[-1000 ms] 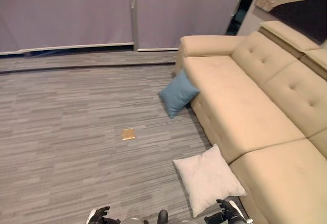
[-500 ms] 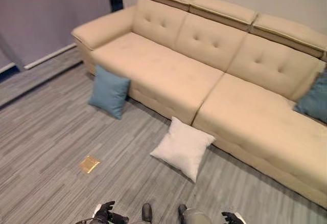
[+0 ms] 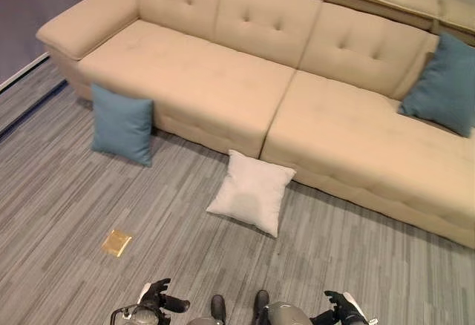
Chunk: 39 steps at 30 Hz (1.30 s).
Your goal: Pick up all the scattered cushions and arrange them neatly on the sofa.
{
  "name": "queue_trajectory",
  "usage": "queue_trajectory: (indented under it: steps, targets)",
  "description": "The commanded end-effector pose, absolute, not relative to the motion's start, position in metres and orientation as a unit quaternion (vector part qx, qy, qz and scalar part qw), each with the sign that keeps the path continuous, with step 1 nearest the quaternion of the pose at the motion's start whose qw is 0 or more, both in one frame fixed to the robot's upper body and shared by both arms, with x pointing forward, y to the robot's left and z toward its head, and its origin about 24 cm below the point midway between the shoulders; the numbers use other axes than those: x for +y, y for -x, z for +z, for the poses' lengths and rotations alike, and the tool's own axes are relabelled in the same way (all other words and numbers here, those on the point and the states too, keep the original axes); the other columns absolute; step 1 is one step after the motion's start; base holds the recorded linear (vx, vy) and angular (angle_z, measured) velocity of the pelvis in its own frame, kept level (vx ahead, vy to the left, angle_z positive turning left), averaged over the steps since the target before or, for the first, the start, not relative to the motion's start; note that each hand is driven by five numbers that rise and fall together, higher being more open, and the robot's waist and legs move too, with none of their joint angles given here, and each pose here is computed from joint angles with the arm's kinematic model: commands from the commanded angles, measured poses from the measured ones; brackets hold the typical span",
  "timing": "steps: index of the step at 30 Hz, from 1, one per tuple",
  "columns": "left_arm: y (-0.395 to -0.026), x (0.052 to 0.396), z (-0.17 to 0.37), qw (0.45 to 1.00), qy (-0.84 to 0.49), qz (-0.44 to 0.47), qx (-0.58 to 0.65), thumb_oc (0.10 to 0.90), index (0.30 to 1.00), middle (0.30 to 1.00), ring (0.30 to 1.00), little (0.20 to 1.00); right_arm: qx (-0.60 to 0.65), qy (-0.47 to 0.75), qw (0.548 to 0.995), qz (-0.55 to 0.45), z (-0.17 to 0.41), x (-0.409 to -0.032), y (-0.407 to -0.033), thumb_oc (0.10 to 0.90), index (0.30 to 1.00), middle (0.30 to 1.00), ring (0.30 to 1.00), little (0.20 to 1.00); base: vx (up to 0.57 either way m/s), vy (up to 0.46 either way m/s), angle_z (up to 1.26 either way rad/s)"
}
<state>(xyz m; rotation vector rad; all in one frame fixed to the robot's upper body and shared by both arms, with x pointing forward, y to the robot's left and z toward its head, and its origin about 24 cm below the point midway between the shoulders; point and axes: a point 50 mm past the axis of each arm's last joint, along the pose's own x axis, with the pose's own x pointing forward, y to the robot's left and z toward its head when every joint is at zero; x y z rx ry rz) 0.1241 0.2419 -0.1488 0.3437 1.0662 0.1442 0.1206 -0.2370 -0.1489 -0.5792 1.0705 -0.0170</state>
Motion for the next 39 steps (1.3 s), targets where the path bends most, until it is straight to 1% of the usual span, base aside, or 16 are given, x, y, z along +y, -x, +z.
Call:
queue_trajectory:
  steps: [1,11,15,18,21,32,39]
  targets:
    - [-0.120,0.242,-0.149,0.846,-0.180,0.049,0.500,0.800,0.900,0.900,0.900,0.900,0.461,0.272,0.843,-0.054,-0.135,-0.252,-0.149,0.800,0.900,0.900,0.900,0.900,0.05,-0.084,0.43]
    - [-0.123,0.241,-0.149,0.846,-0.180,0.051,0.500,0.800,0.900,0.900,0.900,0.900,0.462,0.282,0.839,-0.057,-0.134,-0.254,-0.150,0.800,0.900,0.900,0.900,0.900,0.15,-0.005,-0.01]
    - [-0.125,0.241,-0.148,0.847,-0.176,0.055,0.498,0.800,0.900,0.900,0.900,0.900,0.461,0.288,0.838,-0.053,-0.134,-0.253,-0.152,0.800,0.900,0.900,0.900,0.900,0.15,0.052,-0.51]
    - [-0.117,0.246,-0.150,0.838,-0.179,0.057,0.512,0.800,0.900,0.900,0.900,0.900,0.466,0.284,0.837,-0.045,-0.137,-0.248,-0.147,0.800,0.900,0.900,0.900,0.900,0.26,0.158,-0.69]
    - [-0.117,0.247,-0.150,0.838,-0.180,0.057,0.512,0.800,0.900,0.900,0.900,0.900,0.469,0.285,0.835,-0.040,-0.138,-0.247,-0.146,0.800,0.900,0.900,0.900,0.900,0.16,0.133,-0.37]
    - [-0.115,0.266,-0.144,0.835,-0.187,0.088,0.509,0.800,0.900,0.900,0.900,0.900,0.443,0.279,0.852,-0.025,-0.134,-0.234,-0.162,0.800,0.900,0.900,0.900,0.900,0.10,0.136,-0.23]
    - [-0.111,0.264,-0.146,0.830,-0.191,0.080,0.517,0.800,0.900,0.900,0.900,0.900,0.442,0.287,0.849,-0.026,-0.132,-0.238,-0.163,0.800,0.900,0.900,0.900,0.900,0.09,-0.047,-0.09]
